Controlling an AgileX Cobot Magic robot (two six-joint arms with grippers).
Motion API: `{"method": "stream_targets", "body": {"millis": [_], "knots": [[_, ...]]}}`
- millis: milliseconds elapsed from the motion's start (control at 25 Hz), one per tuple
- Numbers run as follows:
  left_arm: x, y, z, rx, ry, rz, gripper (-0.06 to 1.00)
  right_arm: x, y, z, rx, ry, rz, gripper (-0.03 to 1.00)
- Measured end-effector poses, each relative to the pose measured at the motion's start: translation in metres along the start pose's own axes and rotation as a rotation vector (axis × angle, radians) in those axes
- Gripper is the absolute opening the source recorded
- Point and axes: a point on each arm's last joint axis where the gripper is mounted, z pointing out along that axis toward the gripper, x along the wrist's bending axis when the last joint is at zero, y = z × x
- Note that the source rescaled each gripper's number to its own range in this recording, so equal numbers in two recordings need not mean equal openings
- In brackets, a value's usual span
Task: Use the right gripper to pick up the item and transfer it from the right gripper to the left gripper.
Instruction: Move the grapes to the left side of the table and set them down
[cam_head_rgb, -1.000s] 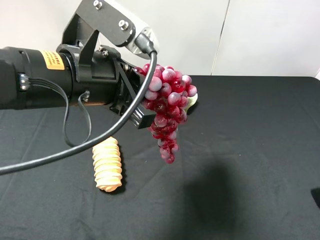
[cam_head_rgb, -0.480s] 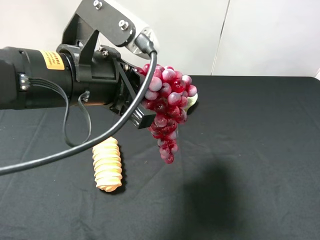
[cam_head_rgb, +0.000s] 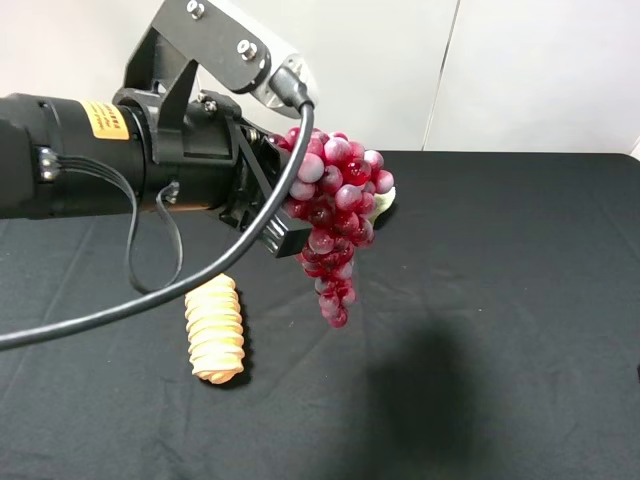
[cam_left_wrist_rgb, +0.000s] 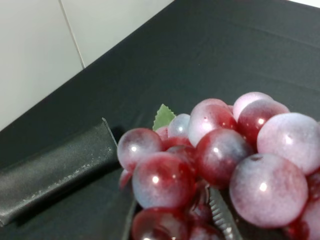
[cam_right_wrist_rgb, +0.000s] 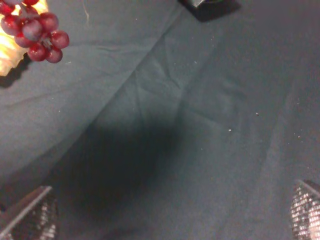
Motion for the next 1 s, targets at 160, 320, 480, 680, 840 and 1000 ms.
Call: {"method": "stream_targets", "body": {"millis": [160, 320, 480, 680, 840, 1000], "knots": [[0.000, 0.000, 0.000, 0.000, 0.000, 0.000, 0.00, -0.001, 0.000, 0.000, 0.000, -0.028, 0.024, 1.00], [0.000, 0.000, 0.000, 0.000, 0.000, 0.000, 0.00, -0.004, -0.002, -0.003, -0.023, -0.136, 0.106, 1.00], [0.000, 0.000, 0.000, 0.000, 0.000, 0.000, 0.00, -0.004, -0.008, -0.015, -0.117, -0.260, 0.186, 1.00], [0.000, 0.000, 0.000, 0.000, 0.000, 0.000, 0.00, 0.000, -0.016, -0.027, -0.214, -0.414, 0.266, 1.00], [0.000, 0.000, 0.000, 0.000, 0.000, 0.000, 0.00, 0.001, -0.016, -0.027, -0.217, -0.500, 0.317, 1.00], [0.000, 0.000, 0.000, 0.001, -0.001, 0.000, 0.00, 0.001, -0.016, -0.027, -0.217, -0.522, 0.330, 1.00]]}}
